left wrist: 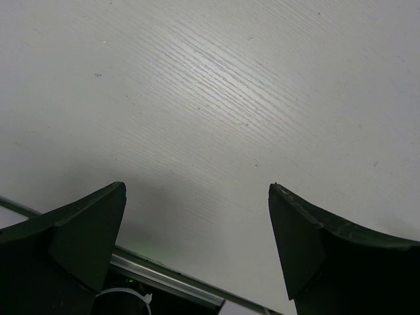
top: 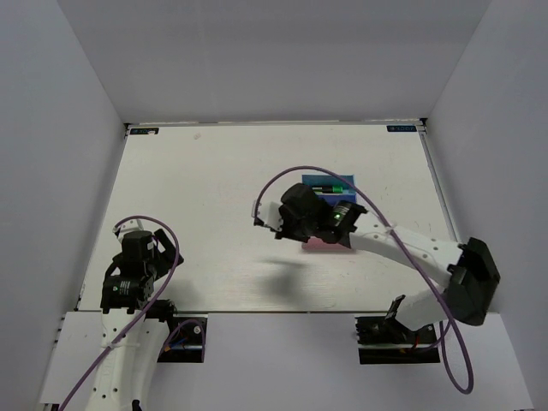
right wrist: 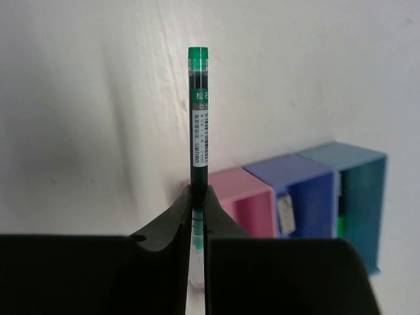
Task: Sort the stationery into containers
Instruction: Place the pen in the storage box.
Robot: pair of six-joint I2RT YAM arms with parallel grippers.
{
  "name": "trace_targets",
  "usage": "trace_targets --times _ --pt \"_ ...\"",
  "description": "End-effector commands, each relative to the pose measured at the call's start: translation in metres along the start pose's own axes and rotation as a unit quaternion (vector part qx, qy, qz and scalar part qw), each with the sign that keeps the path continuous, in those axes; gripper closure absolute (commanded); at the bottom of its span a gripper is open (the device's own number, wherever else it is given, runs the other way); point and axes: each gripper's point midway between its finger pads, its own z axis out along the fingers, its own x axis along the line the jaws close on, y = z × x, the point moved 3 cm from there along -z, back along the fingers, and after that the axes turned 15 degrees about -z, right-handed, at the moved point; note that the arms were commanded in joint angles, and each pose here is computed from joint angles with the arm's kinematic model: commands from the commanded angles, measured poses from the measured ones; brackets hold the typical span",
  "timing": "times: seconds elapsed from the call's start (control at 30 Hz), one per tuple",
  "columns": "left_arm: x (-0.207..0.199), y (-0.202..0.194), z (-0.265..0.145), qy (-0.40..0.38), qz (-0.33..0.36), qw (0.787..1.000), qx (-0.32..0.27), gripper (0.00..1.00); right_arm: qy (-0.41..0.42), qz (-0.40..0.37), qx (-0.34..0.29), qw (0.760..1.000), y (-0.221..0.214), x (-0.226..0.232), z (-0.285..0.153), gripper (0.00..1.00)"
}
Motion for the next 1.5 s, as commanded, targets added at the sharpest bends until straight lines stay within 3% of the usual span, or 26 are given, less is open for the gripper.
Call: trace_targets --times 0.0,0.13,0.33,0.67,0.7,0.73,0.93,1.27,1.47 --pt "0.001 0.0 0.002 0.003 -0.003 1.0 0.0 0.0 -0.043 -0.016 0.043 0.998 -0.035 -0.014 -0.025 1.0" --pt "0.0 -0.001 0.002 0.0 -0.001 1.0 0.003 0.0 -0.065 -0.014 0.077 0.995 -0.08 -0.014 -0.04 1.0" --pt "-0.001 -0.001 0.002 -0.003 -0.001 1.0 0.004 0.0 -0.048 -0.036 0.078 0.995 -0.12 -0.008 -0.039 1.0" --pt "-0.001 -0.002 0.003 -0.001 0.0 1.0 0.005 0.0 -0.016 -0.036 0.055 0.998 -0.143 -0.013 -0.021 1.0" --pt "0.0 -0.002 0.003 -0.002 0.0 1.0 0.006 0.0 -0.015 -0.031 0.056 0.998 -0.145 -0.013 -0.021 0.94" --pt "0.0 -0.002 0.003 0.0 0.0 1.0 0.006 0.0 -0.012 -0.029 0.051 0.998 -0.144 -0.016 -0.02 0.78" --pt "-0.001 -0.002 0.003 -0.003 -0.001 1.0 0.007 0.0 0.0 -0.016 0.044 0.999 -0.143 -0.017 -0.023 0.62" --pt "-0.001 -0.003 0.003 -0.003 0.0 1.0 0.009 0.0 -0.02 0.014 0.021 0.999 -0.13 -0.032 -0.043 0.6" --pt "-0.001 -0.003 0.003 -0.003 0.001 1.0 0.007 0.0 -0.019 0.034 0.033 0.999 -0.138 -0.032 -0.039 0.67"
